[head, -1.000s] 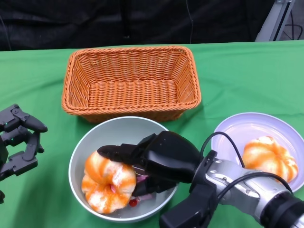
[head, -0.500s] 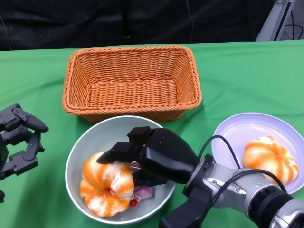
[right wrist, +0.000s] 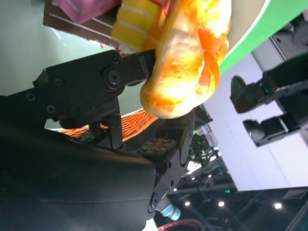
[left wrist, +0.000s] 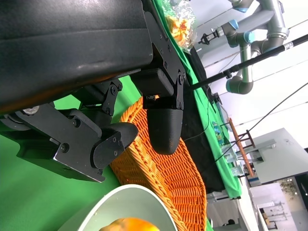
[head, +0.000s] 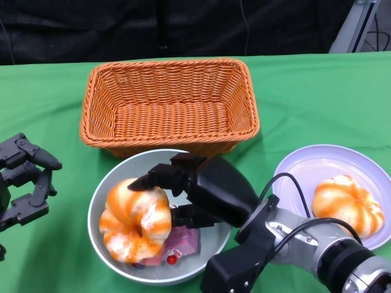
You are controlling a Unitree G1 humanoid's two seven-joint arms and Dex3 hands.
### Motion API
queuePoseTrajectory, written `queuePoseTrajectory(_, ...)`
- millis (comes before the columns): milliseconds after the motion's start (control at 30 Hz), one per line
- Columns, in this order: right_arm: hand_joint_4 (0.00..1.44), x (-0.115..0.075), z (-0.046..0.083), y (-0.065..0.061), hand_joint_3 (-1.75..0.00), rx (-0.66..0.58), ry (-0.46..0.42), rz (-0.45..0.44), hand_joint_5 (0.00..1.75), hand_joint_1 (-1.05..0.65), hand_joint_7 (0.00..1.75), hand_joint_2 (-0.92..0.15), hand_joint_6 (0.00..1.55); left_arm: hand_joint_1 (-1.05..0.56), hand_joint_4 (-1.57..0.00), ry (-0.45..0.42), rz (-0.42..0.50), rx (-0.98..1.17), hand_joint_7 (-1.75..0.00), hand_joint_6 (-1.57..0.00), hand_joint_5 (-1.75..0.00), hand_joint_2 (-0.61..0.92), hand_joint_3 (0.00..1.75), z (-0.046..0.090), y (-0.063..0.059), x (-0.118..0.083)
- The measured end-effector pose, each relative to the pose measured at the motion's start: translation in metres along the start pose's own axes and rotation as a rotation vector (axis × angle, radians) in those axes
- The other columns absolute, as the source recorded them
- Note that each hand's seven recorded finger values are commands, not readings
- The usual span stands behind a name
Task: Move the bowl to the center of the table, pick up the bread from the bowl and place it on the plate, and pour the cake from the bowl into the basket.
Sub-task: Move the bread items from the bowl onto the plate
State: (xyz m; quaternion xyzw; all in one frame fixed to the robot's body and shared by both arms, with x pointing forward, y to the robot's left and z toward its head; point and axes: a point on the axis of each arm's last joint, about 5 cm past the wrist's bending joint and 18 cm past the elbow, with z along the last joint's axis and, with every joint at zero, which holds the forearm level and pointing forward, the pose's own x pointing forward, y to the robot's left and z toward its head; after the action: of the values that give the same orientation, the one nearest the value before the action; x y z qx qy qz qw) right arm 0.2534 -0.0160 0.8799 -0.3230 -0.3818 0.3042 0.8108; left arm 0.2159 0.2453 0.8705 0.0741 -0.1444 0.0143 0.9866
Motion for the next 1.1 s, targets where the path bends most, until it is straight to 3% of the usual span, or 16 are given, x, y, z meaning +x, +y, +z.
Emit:
queuePoseTrajectory(200, 0.62, 0.002, -0.001, -0.005, -0.05, 0.021, 0.025, -0.048, 1.39, -0.25, 0.76, -0.92, 0.78, 0.06, -0.76, 0.003, 0.0, 0.0, -1.38, -0.72, -1.66, 0.65, 1.03, -0.001, 0.0, 0.0)
queuePoseTrajectory(433, 0.66, 0.008, 0.0, -0.012, -0.07, 0.037, 0.016, -0.081, 1.23, -0.24, 0.74, -0.92, 0.79, 0.05, -0.77, 0.001, -0.002, 0.005, -1.37, -0.72, -1.64, 0.66, 1.01, 0.0, 0.0, 0.001)
queuePoseTrajectory(500, 0.64, 0.009, 0.001, -0.015, -0.05, 0.04, 0.013, -0.09, 1.37, -0.25, 0.76, -0.92, 0.79, 0.06, -0.77, 0.002, -0.002, 0.005, -1.37, -0.72, -1.64, 0.67, 0.99, 0.0, 0.0, 0.001)
queuePoseTrajectory(600, 0.62, 0.009, 0.001, -0.018, -0.04, 0.043, 0.008, -0.105, 1.42, -0.25, 0.77, -0.92, 0.79, 0.07, -0.77, 0.008, -0.001, 0.006, -1.37, -0.72, -1.65, 0.68, 0.98, -0.002, 0.0, 0.001)
queuePoseTrajectory(867, 0.58, 0.002, 0.0, -0.037, -0.07, 0.047, -0.015, -0.155, 1.43, -0.23, 0.98, -0.92, 0.69, 0.06, -0.78, 0.011, -0.001, 0.009, -1.37, -0.72, -1.65, 0.69, 0.96, -0.002, 0.002, 0.001)
queuePoseTrajectory(1100, 0.62, -0.006, 0.001, -0.049, -0.05, 0.068, -0.009, -0.211, 1.33, -0.21, 0.9, -0.92, 0.74, 0.05, -0.78, 0.01, -0.001, 0.009, -1.37, -0.73, -1.65, 0.69, 0.96, -0.002, 0.001, 0.002)
